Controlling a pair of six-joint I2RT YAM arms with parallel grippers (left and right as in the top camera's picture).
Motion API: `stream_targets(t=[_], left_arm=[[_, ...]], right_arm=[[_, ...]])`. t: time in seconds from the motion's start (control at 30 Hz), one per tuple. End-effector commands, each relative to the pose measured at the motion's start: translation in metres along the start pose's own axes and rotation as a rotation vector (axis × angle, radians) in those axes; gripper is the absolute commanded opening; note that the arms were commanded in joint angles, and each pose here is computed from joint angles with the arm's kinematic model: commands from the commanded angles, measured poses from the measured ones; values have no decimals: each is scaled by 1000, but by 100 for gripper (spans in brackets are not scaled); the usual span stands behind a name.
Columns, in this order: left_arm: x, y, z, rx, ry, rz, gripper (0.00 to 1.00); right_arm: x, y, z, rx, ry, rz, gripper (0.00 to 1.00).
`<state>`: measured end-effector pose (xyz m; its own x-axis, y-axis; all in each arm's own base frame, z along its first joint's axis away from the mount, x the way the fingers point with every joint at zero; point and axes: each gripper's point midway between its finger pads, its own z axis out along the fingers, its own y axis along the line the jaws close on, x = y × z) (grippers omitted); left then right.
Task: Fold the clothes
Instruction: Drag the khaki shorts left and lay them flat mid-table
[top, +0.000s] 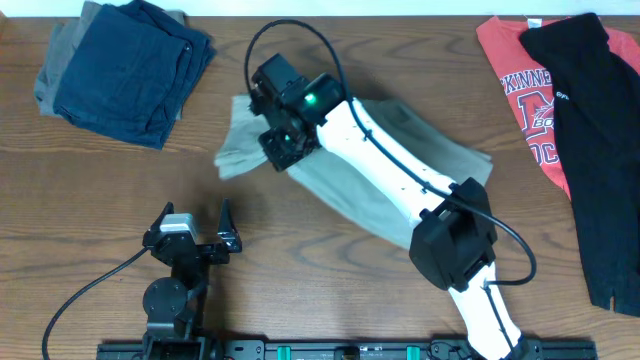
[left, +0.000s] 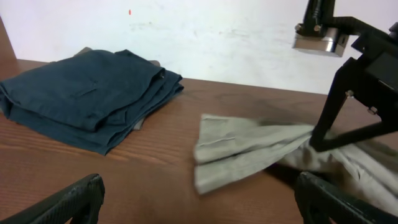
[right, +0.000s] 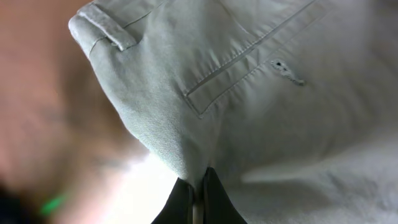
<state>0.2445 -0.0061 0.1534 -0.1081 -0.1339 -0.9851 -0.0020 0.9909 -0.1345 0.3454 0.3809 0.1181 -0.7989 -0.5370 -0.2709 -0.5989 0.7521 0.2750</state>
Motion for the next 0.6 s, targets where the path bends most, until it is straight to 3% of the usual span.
stream_targets(t=[0.0,0.03,0.07,0.1,0.13,0.33,0.57], left_arm=[[16,8,1,-37,45,15,98],[16,8,1,-37,45,15,98],[16,8,1,-37,45,15,98],[16,8,1,-37,45,15,98],[16,8,1,-37,45,15,98],[16,8,1,-37,45,15,98],[16,8,1,-37,45,15,98]], right_arm=[[12,39,0,-156,50,-14,4],[16,40,0,-150,63,-15,9],[18,39,1,-137,72,-16,23],[21,35,2,-107,81,-14,52],[23,27,2,-64,89,-10,99],[33,-21,-13,47,134,83,99],[75,-160,-64,384,222,491,99]])
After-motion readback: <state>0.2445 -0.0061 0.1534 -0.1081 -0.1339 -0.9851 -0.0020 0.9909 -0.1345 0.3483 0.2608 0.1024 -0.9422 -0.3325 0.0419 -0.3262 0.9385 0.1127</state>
